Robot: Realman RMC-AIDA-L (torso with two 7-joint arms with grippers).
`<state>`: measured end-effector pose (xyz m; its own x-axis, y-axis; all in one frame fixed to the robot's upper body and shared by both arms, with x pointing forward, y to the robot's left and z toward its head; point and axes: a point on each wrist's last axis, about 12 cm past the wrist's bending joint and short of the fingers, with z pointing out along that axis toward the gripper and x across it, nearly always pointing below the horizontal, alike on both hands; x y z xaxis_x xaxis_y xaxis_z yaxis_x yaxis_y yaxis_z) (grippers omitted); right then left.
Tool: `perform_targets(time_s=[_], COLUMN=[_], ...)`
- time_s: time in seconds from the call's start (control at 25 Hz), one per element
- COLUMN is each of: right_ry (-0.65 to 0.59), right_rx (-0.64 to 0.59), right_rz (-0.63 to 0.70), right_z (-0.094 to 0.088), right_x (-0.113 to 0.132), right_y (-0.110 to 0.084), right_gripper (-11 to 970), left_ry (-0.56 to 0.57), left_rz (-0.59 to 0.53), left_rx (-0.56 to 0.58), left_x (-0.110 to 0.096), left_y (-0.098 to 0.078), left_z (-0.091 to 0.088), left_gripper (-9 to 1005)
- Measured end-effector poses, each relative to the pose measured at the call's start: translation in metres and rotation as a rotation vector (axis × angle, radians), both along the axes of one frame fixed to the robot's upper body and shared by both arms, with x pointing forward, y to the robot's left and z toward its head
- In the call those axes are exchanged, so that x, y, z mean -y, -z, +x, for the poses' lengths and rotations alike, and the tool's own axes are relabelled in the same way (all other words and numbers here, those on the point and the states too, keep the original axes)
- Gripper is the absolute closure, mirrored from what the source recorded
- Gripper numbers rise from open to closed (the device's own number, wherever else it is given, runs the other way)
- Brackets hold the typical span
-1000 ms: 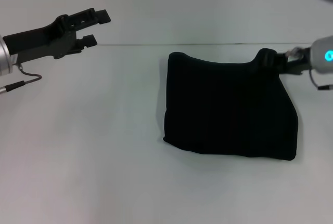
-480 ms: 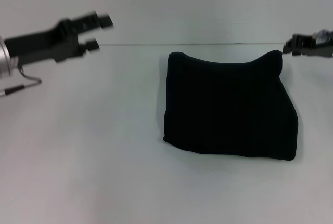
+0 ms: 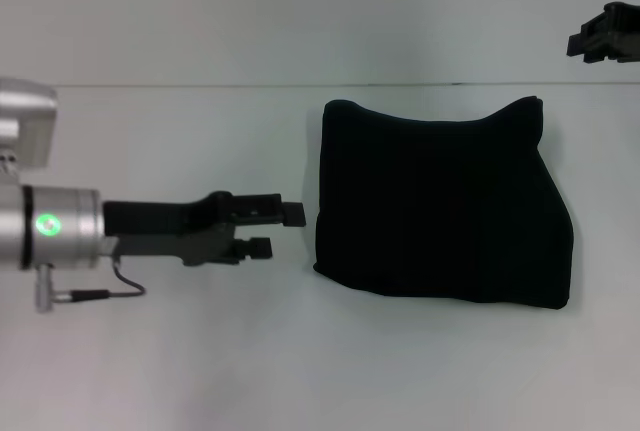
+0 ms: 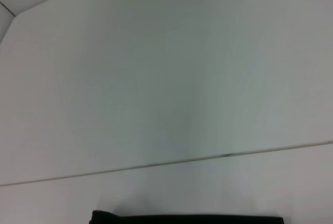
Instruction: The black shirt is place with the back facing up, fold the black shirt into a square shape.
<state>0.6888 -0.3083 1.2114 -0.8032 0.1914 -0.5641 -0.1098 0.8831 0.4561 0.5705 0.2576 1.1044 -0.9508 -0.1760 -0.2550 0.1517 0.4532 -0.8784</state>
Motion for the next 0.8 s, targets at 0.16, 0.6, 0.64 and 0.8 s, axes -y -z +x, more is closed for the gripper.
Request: perform_targets(time_s=[0.16, 0.6, 0.64, 0.8], right_ry=[0.01, 0.0, -0.004, -0.013], right_rx=[-0.001, 0.004, 0.004, 0.009], right_rz=[0.011, 0.008, 0.006, 0.0], right_z=[-0.001, 0.0, 0.0, 0.0], right_x=[0.004, -0.001, -0.002, -0.003], right_y=[0.0, 0.001, 0.001, 0.001], right_gripper=[713, 713, 713, 713], left_ry=[-0.08, -0.186, -0.187, -0.198], left_rz=[-0.03, -0.084, -0.079, -0.024], left_rx=[-0.07, -0.195, -0.198, -0.218], left_x=[0.01, 0.04, 0.043, 0.051], left_y=[0.021, 0.045, 0.046, 0.053], left_z=[-0.002, -0.001, 0.0, 0.004], left_gripper=[115, 280, 299, 377])
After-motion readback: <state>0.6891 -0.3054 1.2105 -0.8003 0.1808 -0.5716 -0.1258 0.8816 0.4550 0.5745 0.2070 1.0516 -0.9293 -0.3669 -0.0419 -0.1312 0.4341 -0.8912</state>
